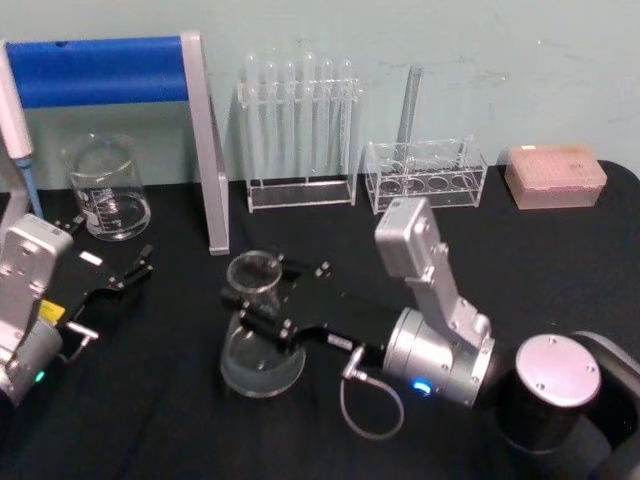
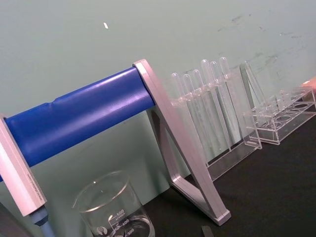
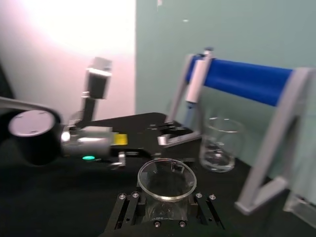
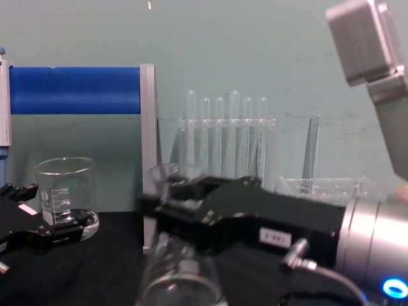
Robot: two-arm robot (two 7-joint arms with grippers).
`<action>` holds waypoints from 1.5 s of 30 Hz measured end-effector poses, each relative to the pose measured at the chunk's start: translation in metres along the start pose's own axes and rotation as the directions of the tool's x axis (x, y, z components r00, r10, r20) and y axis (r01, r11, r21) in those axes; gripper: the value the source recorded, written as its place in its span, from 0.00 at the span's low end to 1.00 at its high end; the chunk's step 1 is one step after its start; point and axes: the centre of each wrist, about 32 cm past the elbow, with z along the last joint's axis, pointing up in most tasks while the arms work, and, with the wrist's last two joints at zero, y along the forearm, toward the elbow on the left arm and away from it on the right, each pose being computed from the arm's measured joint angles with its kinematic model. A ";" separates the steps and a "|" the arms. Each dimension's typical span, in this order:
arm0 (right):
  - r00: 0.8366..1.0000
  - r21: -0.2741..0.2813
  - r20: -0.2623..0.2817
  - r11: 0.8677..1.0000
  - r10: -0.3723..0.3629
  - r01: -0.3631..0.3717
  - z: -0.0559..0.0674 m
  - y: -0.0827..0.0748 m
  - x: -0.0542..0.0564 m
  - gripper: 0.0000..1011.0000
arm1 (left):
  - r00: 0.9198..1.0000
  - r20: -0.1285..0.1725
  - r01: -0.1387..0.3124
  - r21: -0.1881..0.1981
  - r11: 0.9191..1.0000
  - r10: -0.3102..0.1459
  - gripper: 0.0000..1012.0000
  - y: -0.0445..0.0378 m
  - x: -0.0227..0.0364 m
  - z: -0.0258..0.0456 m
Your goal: Grasp the erlenmeyer flask with one hand, shake it three times, then place it back.
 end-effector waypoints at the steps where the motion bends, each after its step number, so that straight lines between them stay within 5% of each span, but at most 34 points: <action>1: 1.000 0.001 0.002 1.000 -0.012 0.012 0.000 0.000 0.002 0.44 | 1.000 0.000 0.000 0.000 1.000 0.000 0.99 0.0000 0.0000 0.0000; 10: 0.986 0.006 0.025 0.986 -0.165 0.165 0.001 -0.008 0.030 0.44 | 1.000 0.000 0.000 0.000 1.000 0.000 0.99 0.0000 0.0000 0.0000; 16: 0.958 0.009 0.036 0.958 -0.286 0.286 0.001 -0.018 0.050 0.44 | 1.000 0.000 0.000 0.000 1.000 0.000 0.99 0.0000 0.0000 0.0000; 26: 0.884 0.016 0.047 0.886 -0.465 0.464 0.000 -0.043 0.079 0.44 | 1.000 0.000 0.000 0.000 1.000 0.000 0.99 0.0000 0.0000 0.0000; 33: 0.847 0.021 0.046 0.848 -0.530 0.529 0.000 -0.054 0.088 0.44 | 1.000 0.000 0.000 0.000 1.000 0.000 0.99 0.0000 0.0000 0.0000; 38: 0.838 0.023 0.043 0.839 -0.543 0.543 -0.001 -0.055 0.089 0.44 | 1.000 0.000 0.000 0.000 1.000 0.000 0.99 0.0000 0.0000 0.0000; 45: 0.857 0.021 0.035 0.858 -0.514 0.514 -0.002 -0.050 0.084 0.44 | 1.000 0.000 0.000 0.000 1.000 0.000 0.99 0.0000 0.0000 0.0000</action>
